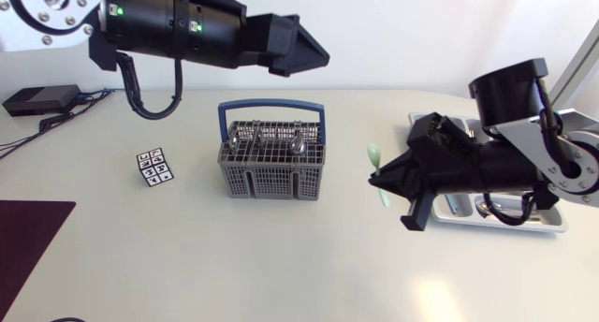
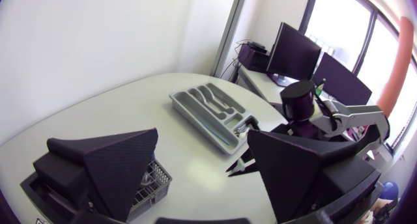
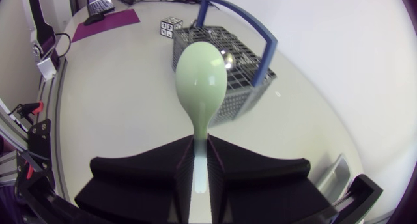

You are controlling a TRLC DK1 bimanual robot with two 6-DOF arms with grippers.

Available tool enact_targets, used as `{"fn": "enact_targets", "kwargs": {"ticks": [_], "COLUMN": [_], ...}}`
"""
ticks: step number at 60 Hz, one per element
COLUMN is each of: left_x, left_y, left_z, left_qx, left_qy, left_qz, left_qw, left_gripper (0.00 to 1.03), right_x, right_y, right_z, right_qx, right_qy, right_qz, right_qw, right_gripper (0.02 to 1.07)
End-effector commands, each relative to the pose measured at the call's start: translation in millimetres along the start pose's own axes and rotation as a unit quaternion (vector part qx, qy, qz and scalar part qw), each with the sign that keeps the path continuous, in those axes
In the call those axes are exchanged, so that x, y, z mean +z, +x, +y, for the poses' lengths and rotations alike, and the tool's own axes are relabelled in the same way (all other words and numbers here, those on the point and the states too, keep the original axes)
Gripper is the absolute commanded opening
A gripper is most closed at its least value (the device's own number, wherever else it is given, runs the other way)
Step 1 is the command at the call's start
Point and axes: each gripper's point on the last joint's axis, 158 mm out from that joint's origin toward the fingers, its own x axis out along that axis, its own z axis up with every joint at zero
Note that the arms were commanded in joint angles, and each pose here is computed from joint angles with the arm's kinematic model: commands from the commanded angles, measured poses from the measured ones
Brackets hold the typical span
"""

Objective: Transfer all utensils from the basket to the drawer tray.

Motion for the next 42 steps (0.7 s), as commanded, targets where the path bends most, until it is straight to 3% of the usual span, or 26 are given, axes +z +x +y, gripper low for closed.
{"fn": "enact_targets", "kwargs": {"ticks": [1, 12, 26, 42], "left_x": [-18, -67, -89, -102], "left_y": [15, 32, 39, 44], "left_z": [22, 56, 60, 61], "left_qx": [0.030, 0.090, 0.107, 0.127], "left_qy": [0.025, 0.065, 0.086, 0.114], "left_qz": [0.033, 0.101, 0.127, 0.147], "left_qw": [0.999, 0.989, 0.982, 0.974], "left_gripper": [0.98, 0.98, 0.99, 0.99], "right_x": [-36, -120, -202, -276], "right_y": [-6, -35, -75, -98], "right_z": [-13, -72, -135, -176], "right_qx": [-0.017, -0.092, -0.188, -0.239], "right_qy": [-0.005, -0.008, -0.019, -0.033], "right_qz": [0.028, 0.093, 0.173, 0.243], "right_qw": [0.999, 0.991, 0.967, 0.940], "right_gripper": [0.07, 0.07, 0.07, 0.07]}}
